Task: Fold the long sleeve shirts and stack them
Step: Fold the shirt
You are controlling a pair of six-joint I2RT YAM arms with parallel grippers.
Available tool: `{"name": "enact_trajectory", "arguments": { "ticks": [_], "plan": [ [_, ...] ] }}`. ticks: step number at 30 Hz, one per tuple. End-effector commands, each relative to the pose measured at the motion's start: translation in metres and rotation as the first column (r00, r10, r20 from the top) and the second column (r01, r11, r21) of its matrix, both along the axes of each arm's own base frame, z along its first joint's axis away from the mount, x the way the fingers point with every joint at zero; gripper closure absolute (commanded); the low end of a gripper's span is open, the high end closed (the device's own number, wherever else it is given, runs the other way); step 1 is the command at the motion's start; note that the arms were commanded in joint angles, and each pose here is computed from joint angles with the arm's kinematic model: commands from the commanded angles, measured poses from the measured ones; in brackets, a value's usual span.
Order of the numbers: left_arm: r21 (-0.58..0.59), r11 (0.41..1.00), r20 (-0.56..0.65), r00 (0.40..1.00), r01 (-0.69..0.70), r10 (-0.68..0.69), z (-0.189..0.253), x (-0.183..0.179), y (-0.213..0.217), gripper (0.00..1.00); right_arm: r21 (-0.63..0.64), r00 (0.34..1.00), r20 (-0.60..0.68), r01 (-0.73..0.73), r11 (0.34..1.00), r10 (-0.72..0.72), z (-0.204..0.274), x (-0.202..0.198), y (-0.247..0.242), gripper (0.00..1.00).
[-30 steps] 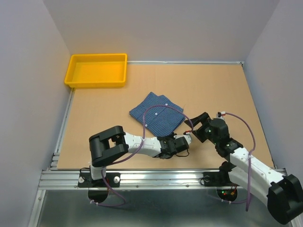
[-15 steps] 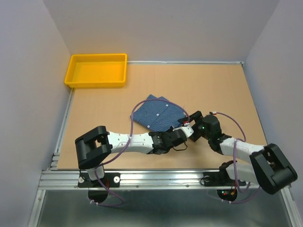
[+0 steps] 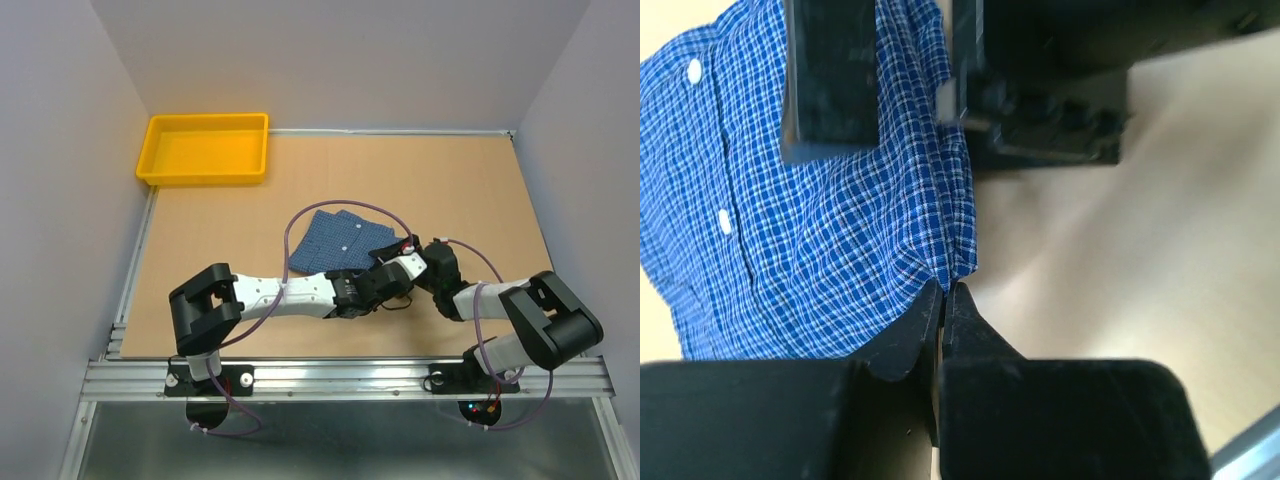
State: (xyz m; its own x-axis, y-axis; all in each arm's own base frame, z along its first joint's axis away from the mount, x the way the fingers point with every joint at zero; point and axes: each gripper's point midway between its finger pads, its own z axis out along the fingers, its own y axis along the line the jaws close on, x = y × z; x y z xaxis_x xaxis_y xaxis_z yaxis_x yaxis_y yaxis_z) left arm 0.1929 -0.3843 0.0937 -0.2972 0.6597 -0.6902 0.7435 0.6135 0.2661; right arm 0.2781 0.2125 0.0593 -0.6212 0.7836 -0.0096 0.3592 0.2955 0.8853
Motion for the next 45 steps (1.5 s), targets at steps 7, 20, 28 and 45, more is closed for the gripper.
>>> {"name": "enact_trajectory", "arguments": {
  "ticks": [7,20,28,45],
  "plan": [
    [-0.094,0.995,-0.096,0.995,-0.011,0.002,0.008,-0.008,-0.034,0.97,-0.031,0.996,0.089,-0.004,1.0,0.007,0.008,0.013,0.001,0.3],
    [-0.361,0.896,-0.171,0.963,-0.259,0.209,0.111,0.036,0.024,0.3,-0.451,0.965,0.209,-0.049,0.891,0.159,0.079,0.038,-0.032,0.99],
    [-0.48,0.783,-0.176,0.918,-0.396,0.356,0.165,0.093,0.117,0.27,-0.81,0.945,-0.014,-0.202,0.551,0.326,0.154,0.04,-0.084,1.0],
    [-0.449,0.736,-0.325,0.86,-0.507,0.394,0.118,0.102,0.169,0.27,-0.916,0.868,-0.396,-0.353,-0.189,0.3,0.214,0.08,-0.129,0.99]
  ]
}}
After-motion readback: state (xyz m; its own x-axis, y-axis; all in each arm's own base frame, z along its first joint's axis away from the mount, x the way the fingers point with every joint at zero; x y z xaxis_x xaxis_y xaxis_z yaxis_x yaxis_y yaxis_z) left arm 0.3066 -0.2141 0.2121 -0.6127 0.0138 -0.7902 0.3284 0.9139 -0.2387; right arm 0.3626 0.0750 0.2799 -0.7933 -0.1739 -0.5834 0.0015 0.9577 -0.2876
